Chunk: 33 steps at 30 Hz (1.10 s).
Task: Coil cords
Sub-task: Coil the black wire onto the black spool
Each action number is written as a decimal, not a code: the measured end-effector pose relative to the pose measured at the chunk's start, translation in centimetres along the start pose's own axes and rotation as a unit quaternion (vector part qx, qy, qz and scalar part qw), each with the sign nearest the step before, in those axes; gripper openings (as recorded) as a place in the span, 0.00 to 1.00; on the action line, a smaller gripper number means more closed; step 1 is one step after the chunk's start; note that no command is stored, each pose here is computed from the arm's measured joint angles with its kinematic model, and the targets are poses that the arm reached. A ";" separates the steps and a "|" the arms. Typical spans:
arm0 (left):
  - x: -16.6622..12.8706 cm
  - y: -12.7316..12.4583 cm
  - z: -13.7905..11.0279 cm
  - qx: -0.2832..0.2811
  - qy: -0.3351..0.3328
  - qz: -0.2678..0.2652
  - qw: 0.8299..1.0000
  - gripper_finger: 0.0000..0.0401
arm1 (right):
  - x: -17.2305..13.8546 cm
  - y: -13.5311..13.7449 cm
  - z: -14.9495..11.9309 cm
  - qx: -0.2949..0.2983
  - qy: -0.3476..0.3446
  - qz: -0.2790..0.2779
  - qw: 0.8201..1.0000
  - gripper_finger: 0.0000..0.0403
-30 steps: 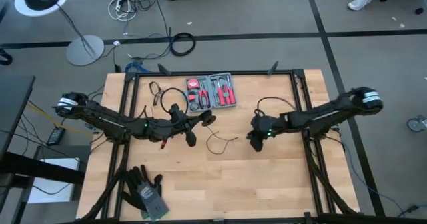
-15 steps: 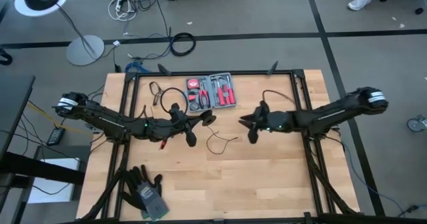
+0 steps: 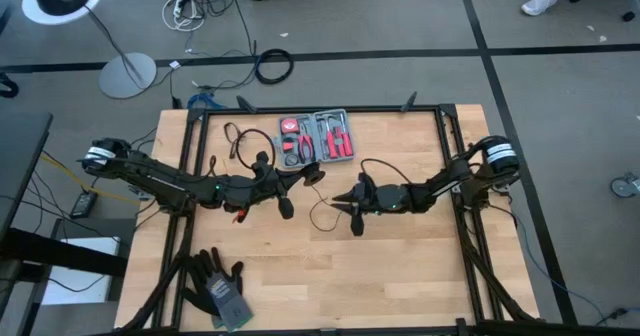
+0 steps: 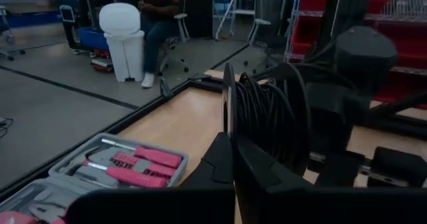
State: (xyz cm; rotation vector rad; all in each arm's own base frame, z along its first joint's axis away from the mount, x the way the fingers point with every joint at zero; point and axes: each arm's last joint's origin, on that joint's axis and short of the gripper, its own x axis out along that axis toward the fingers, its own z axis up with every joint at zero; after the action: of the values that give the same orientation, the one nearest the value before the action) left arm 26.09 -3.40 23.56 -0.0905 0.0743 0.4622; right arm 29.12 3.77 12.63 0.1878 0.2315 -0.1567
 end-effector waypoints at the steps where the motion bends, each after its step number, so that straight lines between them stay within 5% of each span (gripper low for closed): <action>1: 0.0 0.0 0.0 0.001 0.001 0.000 1.000 0.00 | 0.2 0.1 0.0 -0.005 0.002 0.001 1.000 0.21; 14: -0.2 0.1 0.4 0.000 -0.005 -0.002 1.000 0.00 | 0.6 0.5 -0.2 -0.004 0.038 0.015 0.999 0.20; 22: -0.2 0.1 0.4 -0.001 -0.006 -0.003 1.000 0.00 | 0.6 0.3 -0.2 0.016 0.034 -0.007 0.999 0.02; 33: -0.2 0.2 0.1 0.005 0.007 -0.001 1.000 0.00 | -1.2 0.0 1.6 0.018 0.072 -0.051 0.996 0.01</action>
State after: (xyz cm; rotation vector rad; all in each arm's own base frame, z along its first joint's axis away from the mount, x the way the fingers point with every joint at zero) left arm 25.81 -3.36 23.69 -0.0839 0.0898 0.4585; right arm 28.28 3.60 14.41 0.2231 0.3825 -0.2494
